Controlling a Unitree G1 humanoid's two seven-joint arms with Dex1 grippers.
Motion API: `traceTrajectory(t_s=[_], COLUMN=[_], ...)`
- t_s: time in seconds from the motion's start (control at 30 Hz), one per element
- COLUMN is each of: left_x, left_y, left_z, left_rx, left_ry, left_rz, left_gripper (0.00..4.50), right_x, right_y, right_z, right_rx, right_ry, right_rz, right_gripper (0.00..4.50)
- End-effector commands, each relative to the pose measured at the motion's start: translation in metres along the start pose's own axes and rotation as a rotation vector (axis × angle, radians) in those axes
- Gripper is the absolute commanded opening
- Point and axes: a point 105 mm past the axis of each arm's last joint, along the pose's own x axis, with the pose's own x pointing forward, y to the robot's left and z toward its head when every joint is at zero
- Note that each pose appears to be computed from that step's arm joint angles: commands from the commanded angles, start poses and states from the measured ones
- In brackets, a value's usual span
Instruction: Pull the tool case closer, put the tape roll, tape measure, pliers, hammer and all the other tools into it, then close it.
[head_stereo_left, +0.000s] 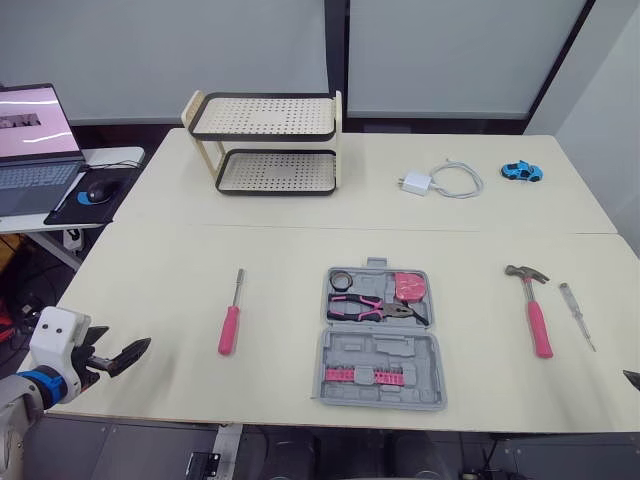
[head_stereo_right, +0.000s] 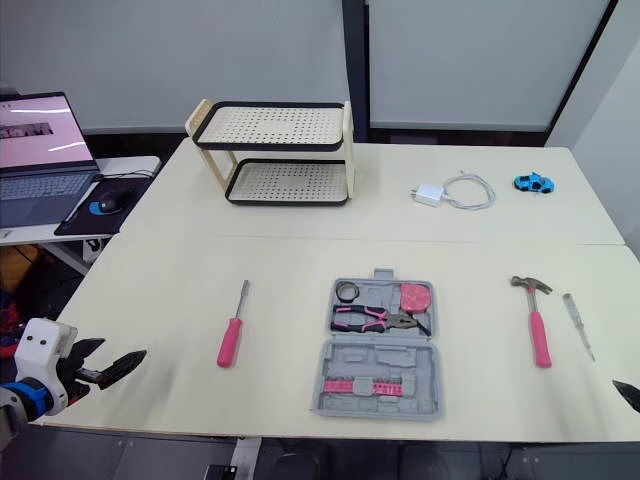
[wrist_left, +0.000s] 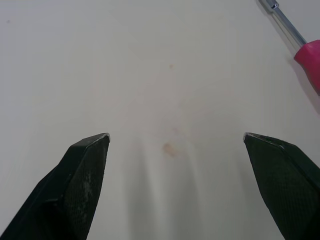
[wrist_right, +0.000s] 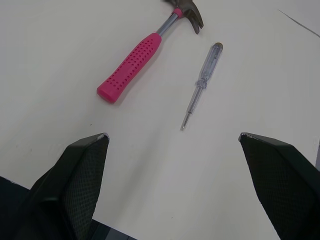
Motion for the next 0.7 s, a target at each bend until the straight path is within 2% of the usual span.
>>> traceTrajectory(t_s=[0.03, 0.17, 0.47, 0.7], left_x=[-0.005, -0.006, -0.002, 0.003], left_y=[0.004, -0.002, -0.023, -0.059], left_z=[0.008, 0.012, 0.044, 0.064], left_rx=[0.01, 0.054, 0.108, 0.221], left_ry=[-0.042, -0.048, -0.129, -0.162], left_rz=[0.018, -0.026, -0.132, -0.305], left_gripper=[4.47, 4.47, 4.47, 4.47], right_x=[-0.003, -0.003, -0.001, 0.0], right_y=[-0.004, -0.002, 0.002, -0.004], right_z=[0.004, 0.005, 0.007, 0.024], right_rx=[-0.023, -0.013, 0.005, 0.011], right_ry=[-0.008, -0.023, -0.051, -0.096], right_rz=[-0.009, -0.013, 0.009, 0.013], right_gripper=[4.49, 4.49, 4.49, 4.49])
